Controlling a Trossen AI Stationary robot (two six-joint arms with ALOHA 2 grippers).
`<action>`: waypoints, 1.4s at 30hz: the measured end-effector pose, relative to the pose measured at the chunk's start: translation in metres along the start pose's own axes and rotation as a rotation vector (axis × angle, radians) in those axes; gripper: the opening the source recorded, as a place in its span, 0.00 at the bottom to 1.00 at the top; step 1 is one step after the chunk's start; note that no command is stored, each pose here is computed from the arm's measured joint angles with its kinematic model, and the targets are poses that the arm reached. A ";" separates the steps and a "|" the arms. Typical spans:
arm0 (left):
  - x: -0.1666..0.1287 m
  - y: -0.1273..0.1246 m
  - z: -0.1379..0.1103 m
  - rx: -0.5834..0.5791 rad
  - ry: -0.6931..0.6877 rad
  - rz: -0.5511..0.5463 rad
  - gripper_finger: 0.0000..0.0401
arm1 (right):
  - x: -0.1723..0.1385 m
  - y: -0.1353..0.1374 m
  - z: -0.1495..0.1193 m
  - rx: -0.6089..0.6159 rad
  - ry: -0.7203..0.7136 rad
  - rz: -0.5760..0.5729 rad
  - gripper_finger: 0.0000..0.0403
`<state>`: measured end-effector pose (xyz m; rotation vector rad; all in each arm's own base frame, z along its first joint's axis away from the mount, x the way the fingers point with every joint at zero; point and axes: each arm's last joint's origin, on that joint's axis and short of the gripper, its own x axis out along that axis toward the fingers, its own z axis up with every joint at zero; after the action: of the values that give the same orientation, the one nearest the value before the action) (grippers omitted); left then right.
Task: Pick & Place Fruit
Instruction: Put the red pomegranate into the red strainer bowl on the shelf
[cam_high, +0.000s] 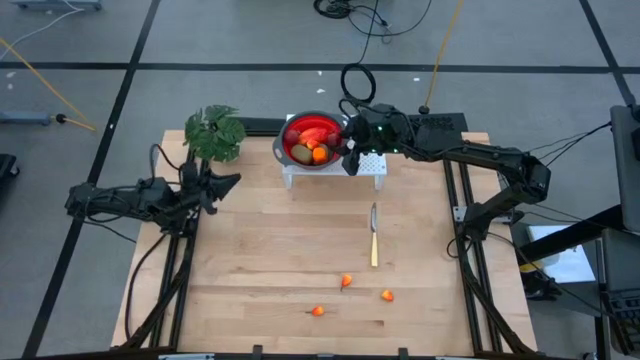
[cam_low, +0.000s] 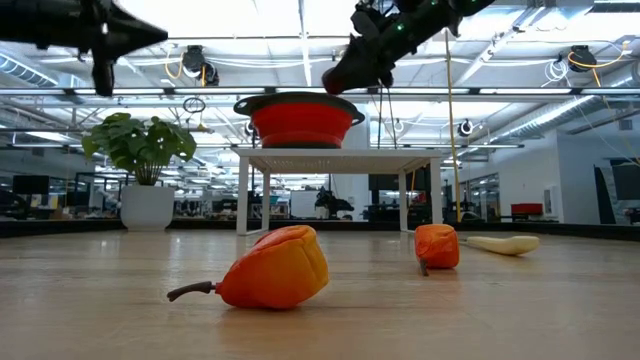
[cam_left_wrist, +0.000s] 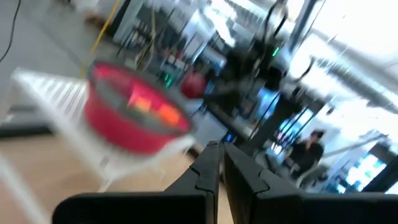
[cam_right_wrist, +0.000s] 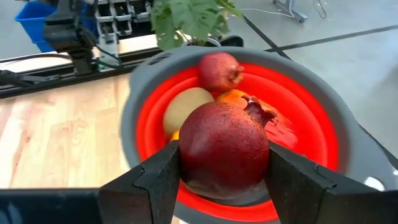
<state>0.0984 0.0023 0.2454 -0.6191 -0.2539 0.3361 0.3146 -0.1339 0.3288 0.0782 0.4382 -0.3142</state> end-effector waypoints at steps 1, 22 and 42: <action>0.002 -0.003 0.002 0.006 -0.031 -0.015 0.05 | 0.000 0.002 0.000 -0.002 -0.001 0.004 0.50; 0.094 -0.066 0.035 0.118 -0.077 0.051 0.54 | 0.000 0.039 0.015 -0.197 -0.164 0.087 0.50; 0.170 -0.086 0.037 0.062 0.053 -0.010 0.74 | -0.013 0.092 0.033 -0.455 -0.392 0.071 0.50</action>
<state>0.2621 0.0207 0.3486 -0.5643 -0.1950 0.3161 0.3455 -0.0476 0.3649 -0.4060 0.1095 -0.1484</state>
